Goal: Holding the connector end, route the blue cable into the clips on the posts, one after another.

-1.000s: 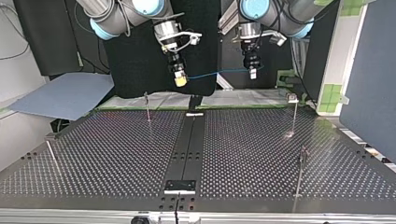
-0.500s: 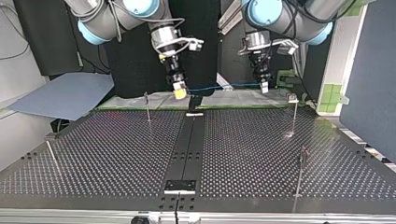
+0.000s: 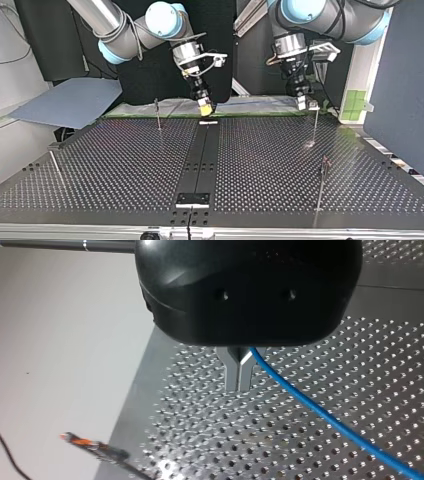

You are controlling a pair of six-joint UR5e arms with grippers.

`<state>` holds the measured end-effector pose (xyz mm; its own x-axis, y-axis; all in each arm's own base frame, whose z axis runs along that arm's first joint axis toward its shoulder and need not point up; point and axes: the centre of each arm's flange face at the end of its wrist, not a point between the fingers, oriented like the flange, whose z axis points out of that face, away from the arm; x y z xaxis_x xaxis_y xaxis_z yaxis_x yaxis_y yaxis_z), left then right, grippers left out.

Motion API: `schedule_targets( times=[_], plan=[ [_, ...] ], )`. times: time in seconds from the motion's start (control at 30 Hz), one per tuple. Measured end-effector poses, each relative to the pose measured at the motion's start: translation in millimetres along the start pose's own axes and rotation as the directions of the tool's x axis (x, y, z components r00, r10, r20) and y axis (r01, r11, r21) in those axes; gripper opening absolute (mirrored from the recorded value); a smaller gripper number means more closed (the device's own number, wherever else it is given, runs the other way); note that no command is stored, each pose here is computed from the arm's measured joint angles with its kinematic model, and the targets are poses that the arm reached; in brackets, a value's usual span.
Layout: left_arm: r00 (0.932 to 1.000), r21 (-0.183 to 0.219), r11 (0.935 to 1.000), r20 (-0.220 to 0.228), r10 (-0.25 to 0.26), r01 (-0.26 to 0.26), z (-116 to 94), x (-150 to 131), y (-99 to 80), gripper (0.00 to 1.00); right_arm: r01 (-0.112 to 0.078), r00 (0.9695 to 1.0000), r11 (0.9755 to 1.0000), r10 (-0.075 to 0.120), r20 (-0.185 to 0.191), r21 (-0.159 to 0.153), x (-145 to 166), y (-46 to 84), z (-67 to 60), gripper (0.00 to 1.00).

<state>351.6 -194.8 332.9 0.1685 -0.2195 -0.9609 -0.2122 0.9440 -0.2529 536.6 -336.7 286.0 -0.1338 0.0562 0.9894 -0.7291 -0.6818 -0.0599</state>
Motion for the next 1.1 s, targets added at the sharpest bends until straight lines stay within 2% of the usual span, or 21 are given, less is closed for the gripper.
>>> schedule_targets(
  times=[0.13, 0.37, 0.57, 0.67, 0.83, 1.1],
  plan=[
    [0.9999, -0.005, 0.9999, -0.006, 0.009, -0.009, -3, -10, 3.6, 0.0, 0.0, 1.0, 0.9998, 0.0, -0.01, 0.018, 12, -6.6, 7.5, 0.0],
    [0.9984, -0.005, 0.9994, -0.044, 0.035, -0.036, -5, -9, 8.1, 0.0, 0.0, 0.9993, 0.9993, 0.001, -0.036, 0.037, 36, -18.9, 20.3, 0.0],
    [0.997, -0.004, 0.9988, -0.06, 0.048, -0.049, 7, -12, 7.1, 0.0, -0.003, 0.9977, 0.9985, 0.007, -0.067, 0.054, 55, -30.7, 29.3, 0.0],
    [0.9974, -0.006, 0.9989, -0.056, 0.046, -0.046, 15, -21, 4.7, 0.0, -0.007, 0.9972, 0.9982, 0.011, -0.074, 0.059, 59, -33.7, 30.8, 0.0],
    [0.9985, -0.017, 0.9992, -0.04, 0.036, -0.037, 30, -40, 1.1, 0.0, -0.025, 0.9949, 0.9968, 0.032, -0.095, 0.077, 69, -41.4, 36.7, 0.0],
    [0.9998, -0.031, 0.9994, 0.009, 0.016, -0.016, 56, -72, -3.3, 0.0, -0.049, 0.991, 0.994, 0.061, -0.12, 0.098, 80, -49.4, 46.6, 0.0]
  ],
)
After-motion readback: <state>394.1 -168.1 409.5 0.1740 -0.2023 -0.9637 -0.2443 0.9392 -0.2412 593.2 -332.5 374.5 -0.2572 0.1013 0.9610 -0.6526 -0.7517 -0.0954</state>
